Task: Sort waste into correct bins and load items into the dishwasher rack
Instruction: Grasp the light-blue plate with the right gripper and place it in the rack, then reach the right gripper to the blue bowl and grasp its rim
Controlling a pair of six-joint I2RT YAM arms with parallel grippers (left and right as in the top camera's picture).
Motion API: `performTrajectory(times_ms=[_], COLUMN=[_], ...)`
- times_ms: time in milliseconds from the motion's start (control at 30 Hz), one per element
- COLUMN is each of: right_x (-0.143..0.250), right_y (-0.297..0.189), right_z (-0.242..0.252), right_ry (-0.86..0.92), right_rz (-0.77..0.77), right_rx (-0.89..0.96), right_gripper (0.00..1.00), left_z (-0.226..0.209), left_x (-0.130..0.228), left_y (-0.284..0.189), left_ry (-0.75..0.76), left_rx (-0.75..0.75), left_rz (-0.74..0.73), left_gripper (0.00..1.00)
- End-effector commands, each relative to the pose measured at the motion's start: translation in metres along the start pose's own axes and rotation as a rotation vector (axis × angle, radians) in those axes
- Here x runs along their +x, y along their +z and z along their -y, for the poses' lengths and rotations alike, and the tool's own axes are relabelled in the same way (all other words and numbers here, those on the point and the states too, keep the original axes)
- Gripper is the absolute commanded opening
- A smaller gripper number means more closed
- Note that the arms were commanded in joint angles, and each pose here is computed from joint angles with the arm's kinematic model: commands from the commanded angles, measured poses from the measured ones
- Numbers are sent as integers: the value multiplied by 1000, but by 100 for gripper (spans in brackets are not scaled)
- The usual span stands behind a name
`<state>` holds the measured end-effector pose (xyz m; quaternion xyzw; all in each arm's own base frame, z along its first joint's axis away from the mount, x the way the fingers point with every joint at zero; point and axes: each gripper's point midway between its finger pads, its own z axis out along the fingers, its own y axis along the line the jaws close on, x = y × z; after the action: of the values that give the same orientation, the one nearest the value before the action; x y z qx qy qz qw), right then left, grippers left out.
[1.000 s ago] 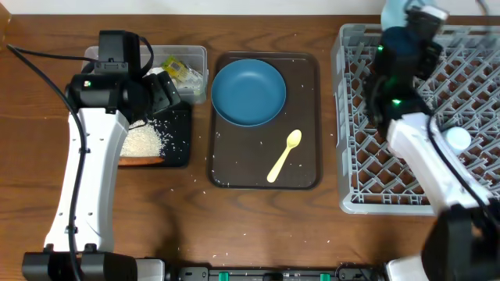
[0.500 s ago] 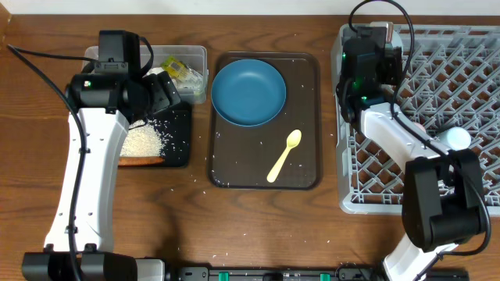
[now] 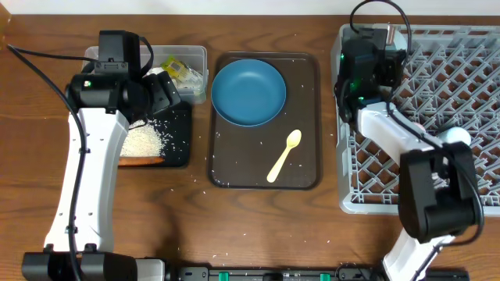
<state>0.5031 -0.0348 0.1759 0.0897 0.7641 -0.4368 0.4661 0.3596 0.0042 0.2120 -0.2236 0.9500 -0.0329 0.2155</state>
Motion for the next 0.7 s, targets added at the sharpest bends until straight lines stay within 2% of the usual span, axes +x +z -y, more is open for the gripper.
performTrajectory(times_ms=[0,433,667], right_x=[14,0,-5], right_y=[9,10,-17], right_z=[-8,-6,-29], right_ry=[-81,-110,-153], right_rz=[-14,42,66], right_rx=[41,103,57], right_gripper=[1,1,2], left_z=[-4,-4,-4], left_x=[-2,-2,-2], left_y=[2,2,2], left_ry=[-2,-2,-2], left_rx=[-19,-19,-19], left_rz=[2,2,2], left_gripper=[96,96,96])
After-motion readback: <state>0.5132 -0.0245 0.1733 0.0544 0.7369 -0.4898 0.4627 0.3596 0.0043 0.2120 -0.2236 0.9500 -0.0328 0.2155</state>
